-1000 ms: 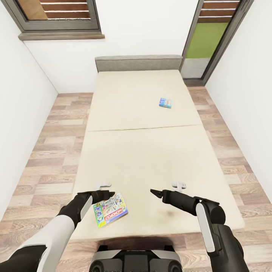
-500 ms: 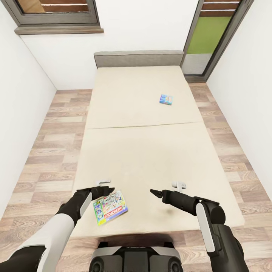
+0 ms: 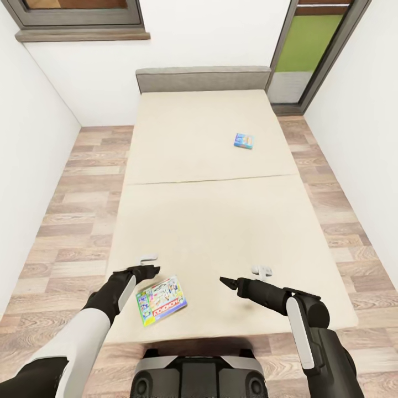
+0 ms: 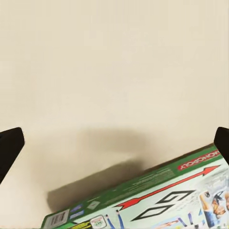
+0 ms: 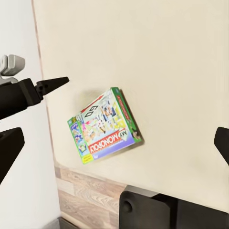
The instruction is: Put all the toys in the child's room - the three board games (two on the bed and one on the table), the two jigsaw puzzles on the table, and the tennis ball on the table - inside the toy box on the table in the child's room.
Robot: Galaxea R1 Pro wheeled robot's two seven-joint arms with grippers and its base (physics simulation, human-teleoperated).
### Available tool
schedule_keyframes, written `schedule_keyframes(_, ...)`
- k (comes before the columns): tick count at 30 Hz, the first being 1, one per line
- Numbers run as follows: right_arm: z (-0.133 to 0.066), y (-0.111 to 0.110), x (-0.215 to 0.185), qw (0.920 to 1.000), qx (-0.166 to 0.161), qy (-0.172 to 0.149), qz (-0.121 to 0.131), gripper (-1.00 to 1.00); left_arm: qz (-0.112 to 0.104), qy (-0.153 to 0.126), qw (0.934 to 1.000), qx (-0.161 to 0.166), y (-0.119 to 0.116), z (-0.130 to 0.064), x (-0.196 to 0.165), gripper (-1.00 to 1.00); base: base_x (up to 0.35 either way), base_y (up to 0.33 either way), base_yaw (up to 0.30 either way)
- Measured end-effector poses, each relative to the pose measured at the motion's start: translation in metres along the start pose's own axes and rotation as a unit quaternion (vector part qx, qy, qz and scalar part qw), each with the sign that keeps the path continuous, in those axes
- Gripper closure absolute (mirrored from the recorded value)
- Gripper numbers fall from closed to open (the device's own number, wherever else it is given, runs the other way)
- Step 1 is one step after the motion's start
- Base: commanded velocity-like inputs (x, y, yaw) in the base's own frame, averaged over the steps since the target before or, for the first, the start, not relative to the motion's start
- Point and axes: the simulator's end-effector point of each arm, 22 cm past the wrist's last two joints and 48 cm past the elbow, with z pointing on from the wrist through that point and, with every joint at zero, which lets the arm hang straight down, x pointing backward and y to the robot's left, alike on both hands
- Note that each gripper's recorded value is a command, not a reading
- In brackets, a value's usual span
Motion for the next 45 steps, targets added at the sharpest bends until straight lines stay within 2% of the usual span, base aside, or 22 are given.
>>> schedule_keyframes(5,0.002,-0.003,0.003,1.0000,0.001,0.003,0.002,-1.00,-0.006,0.002,1.0000,-0.006,0.000,0.003,0.003,-1.00,0.000,0.000,0.000)
schedule_keyframes(19,0.008,-0.010,0.010,0.9999,0.003,0.011,0.009,-1.00,-0.013,0.010,0.9998,0.007,-0.023,0.012,0.016,-1.00,0.000,0.000,0.000)
schedule_keyframes(45,0.018,-0.023,0.025,0.9994,0.009,0.027,0.022,-1.00,-0.015,0.024,0.9996,0.008,-0.021,0.026,0.032,-1.00,0.000,0.000,0.000)
